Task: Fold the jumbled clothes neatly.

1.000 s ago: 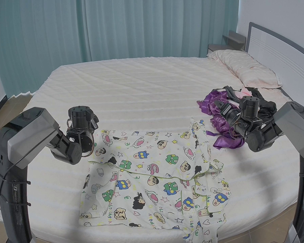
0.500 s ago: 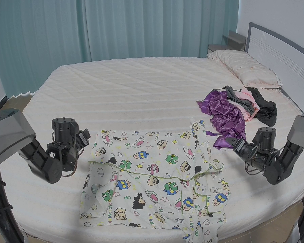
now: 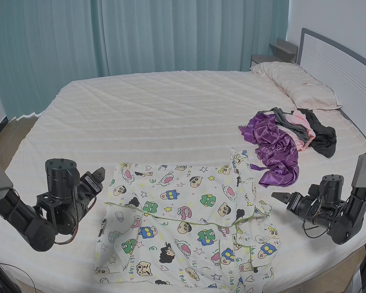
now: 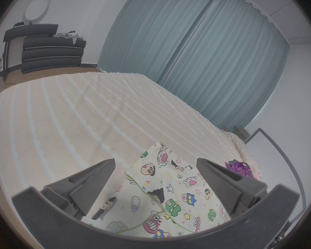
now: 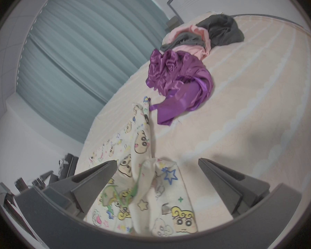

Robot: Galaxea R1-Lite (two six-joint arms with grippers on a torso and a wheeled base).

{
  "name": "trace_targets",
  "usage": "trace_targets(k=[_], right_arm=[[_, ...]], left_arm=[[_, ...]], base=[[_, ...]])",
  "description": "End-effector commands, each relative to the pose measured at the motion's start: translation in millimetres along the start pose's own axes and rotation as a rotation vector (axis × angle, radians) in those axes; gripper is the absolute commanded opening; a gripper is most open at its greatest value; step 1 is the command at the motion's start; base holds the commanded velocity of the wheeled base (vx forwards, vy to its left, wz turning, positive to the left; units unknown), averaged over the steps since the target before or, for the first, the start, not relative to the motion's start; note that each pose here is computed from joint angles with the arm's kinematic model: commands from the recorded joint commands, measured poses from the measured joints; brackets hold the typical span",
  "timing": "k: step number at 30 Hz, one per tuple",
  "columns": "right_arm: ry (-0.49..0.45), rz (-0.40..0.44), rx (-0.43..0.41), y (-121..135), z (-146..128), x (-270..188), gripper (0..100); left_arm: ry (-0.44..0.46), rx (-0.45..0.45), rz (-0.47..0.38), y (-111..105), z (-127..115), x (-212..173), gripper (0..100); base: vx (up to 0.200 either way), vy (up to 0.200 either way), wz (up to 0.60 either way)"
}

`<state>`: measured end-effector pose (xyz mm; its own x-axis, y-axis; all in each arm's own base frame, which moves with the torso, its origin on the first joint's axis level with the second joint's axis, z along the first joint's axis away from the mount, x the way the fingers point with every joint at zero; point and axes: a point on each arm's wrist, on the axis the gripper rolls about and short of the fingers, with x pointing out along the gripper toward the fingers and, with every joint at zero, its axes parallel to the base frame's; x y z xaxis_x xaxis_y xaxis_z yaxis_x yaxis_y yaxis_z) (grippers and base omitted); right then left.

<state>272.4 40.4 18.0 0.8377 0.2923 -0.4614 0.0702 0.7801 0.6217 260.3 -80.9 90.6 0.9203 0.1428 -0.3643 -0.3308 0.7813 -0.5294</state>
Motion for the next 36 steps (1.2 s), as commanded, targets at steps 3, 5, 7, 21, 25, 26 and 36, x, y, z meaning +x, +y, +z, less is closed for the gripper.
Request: trace_targets(k=[3, 5, 7, 21, 25, 26, 36], right_arm=[[0.137, -0.073, -0.040, -30.5, -23.7, 4.0, 100], [0.167, -0.083, -0.064, -36.5, -30.0, 5.0, 100], [0.189, -0.069, -0.075, -40.6, -33.6, 5.0, 100], [0.012, 0.164, 0.065, 2.1, -0.6, -20.5, 100], [0.060, 0.182, 0.088, 13.7, -9.9, -17.2, 100], [0.065, 0.183, 0.098, 14.2, -10.5, -16.7, 100], [0.179, 0.151, 0.142, 13.4, -35.2, -2.2, 100]], left_arm=[[0.037, -0.007, -0.017, -2.7, -10.9, -5.5, 100], [0.053, 0.004, -0.016, -2.3, -15.7, -6.5, 100], [0.063, 0.010, -0.020, -2.7, -18.8, -7.7, 100], [0.097, 0.005, -0.029, -6.2, -30.9, -9.5, 100], [0.104, 0.011, -0.034, -7.2, -33.0, -10.6, 100], [0.105, 0.012, -0.035, -7.4, -33.2, -10.9, 100], [0.110, 0.016, -0.038, -8.3, -35.2, -11.4, 100]], base=[[0.000, 0.000, 0.00], [0.000, 0.000, 0.00], [0.000, 0.000, 0.00], [0.000, 0.000, 0.00], [0.000, 0.000, 0.00], [0.000, 0.000, 0.00], [0.000, 0.000, 0.00]])
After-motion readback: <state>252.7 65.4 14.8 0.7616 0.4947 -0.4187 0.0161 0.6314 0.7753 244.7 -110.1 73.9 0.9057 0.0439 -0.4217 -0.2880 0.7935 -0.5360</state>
